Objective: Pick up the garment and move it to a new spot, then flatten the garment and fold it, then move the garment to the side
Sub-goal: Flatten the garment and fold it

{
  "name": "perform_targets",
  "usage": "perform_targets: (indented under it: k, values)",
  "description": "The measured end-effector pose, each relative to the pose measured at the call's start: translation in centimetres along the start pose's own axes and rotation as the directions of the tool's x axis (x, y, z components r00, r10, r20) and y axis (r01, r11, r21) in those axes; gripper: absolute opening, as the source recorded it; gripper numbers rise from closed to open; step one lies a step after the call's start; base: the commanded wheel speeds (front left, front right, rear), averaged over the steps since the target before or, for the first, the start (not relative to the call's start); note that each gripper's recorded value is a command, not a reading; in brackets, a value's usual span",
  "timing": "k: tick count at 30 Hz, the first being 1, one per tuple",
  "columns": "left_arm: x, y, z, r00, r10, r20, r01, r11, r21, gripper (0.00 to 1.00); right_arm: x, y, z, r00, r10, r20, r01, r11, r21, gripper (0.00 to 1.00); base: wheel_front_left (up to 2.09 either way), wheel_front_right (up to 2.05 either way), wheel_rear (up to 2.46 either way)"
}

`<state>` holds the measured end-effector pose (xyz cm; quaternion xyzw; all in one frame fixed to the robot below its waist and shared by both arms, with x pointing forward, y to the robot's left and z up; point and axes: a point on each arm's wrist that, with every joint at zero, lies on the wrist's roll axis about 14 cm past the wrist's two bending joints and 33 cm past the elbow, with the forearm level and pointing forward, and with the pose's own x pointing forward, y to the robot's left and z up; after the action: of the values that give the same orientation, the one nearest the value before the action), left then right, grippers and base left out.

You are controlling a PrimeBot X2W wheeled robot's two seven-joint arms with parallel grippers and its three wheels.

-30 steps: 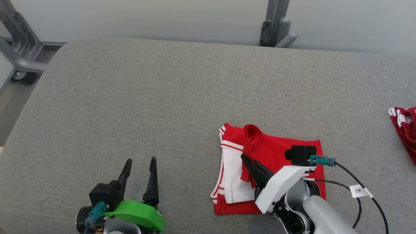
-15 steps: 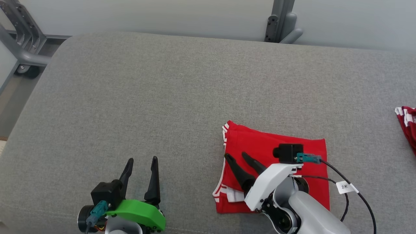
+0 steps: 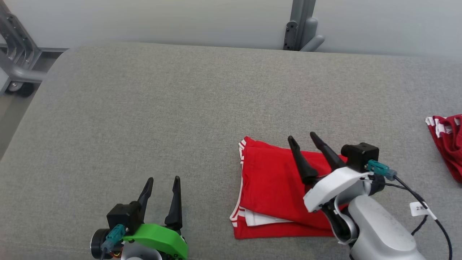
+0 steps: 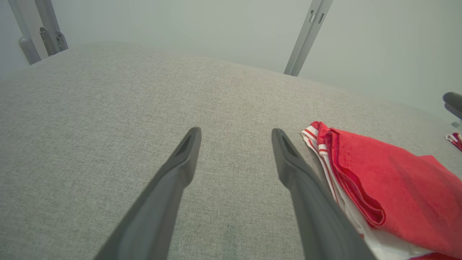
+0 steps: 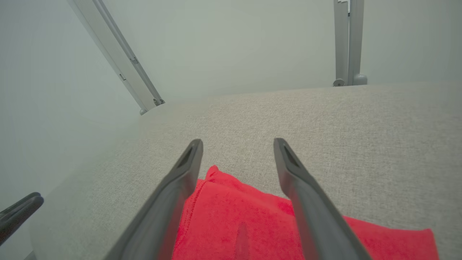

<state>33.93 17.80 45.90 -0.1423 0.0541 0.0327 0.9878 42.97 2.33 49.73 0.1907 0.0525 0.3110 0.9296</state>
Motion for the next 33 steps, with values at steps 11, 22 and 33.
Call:
perform_targets:
  k: [11,22,33]
  values:
    - [0.9,-3.2,0.3,0.995,-0.101,0.011,0.100,0.995,0.023,1.00,-5.9,-5.7,5.2,0.959,-0.203,0.198,0.248,0.941,-0.233,1.00,0.00,0.00,0.00]
    - [1.4,-3.9,2.4,0.990,-0.115,0.087,0.112,0.993,0.044,1.00,-13.0,-7.9,7.3,0.890,-0.343,0.301,0.425,0.863,-0.272,1.00,0.00,0.00,0.00]
    - [0.8,-3.0,2.5,0.991,-0.090,0.103,0.086,0.995,0.042,1.00,-14.5,-7.6,7.2,0.879,-0.361,0.311,0.441,0.865,-0.242,1.00,0.00,0.00,0.00]
